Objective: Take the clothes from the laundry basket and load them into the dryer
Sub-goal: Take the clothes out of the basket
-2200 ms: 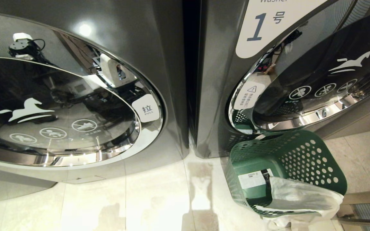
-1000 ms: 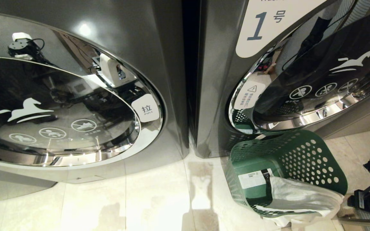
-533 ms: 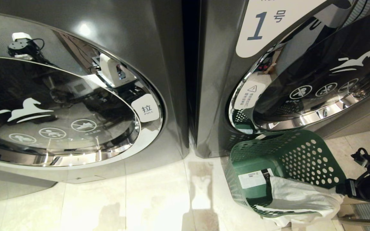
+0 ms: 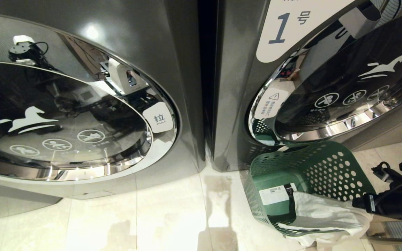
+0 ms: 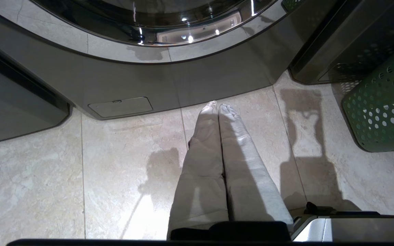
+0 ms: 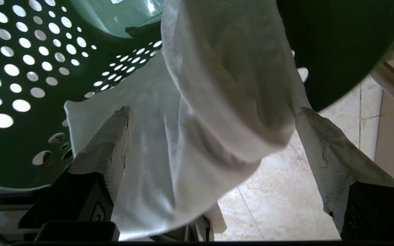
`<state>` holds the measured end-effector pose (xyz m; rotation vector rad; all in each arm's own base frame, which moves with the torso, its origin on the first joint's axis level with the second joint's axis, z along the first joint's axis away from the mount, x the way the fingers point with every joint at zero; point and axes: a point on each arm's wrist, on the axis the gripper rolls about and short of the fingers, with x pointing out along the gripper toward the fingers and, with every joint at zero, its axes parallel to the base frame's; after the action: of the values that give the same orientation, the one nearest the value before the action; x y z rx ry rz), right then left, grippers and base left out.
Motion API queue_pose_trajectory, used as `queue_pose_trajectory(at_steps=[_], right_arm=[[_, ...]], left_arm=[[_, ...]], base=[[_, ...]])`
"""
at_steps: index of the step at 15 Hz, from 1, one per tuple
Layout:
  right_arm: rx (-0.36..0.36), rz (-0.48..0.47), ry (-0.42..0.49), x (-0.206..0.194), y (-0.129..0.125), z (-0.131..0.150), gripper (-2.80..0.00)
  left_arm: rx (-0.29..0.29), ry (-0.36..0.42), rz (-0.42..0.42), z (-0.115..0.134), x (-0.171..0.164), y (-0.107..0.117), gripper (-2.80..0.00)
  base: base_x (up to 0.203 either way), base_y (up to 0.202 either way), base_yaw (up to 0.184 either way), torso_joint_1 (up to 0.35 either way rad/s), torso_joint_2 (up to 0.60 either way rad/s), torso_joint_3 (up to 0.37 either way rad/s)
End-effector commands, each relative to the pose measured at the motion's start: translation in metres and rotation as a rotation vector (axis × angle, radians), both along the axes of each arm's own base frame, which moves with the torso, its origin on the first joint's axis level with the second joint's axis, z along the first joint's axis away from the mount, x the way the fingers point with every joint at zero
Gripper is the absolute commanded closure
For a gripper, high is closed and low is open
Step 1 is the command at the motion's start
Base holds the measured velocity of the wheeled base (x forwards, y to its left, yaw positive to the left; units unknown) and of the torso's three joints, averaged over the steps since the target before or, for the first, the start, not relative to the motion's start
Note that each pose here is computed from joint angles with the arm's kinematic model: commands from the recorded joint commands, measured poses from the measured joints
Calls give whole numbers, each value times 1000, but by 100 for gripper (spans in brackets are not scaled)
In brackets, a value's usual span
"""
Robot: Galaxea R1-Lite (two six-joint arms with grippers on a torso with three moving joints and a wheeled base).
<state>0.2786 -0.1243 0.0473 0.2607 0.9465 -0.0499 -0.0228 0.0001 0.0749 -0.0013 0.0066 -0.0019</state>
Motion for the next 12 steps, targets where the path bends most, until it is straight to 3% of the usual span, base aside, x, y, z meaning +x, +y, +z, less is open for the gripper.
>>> queue_pose_trajectory(at_steps=[1,8,12], right_arm=[[9,9,18,4,0,-13,-280],[36,101,-35,22,10,-24,-280],[-39,240,20,24,17,-39,-280]], left_arm=[[0,0,0,0,0,0,0],[0,0,0,0,0,0,0],[0,0,0,0,0,0,0]], base=[[0,0,0,0,0,0],[0,0,0,0,0,0],[0,0,0,0,0,0]])
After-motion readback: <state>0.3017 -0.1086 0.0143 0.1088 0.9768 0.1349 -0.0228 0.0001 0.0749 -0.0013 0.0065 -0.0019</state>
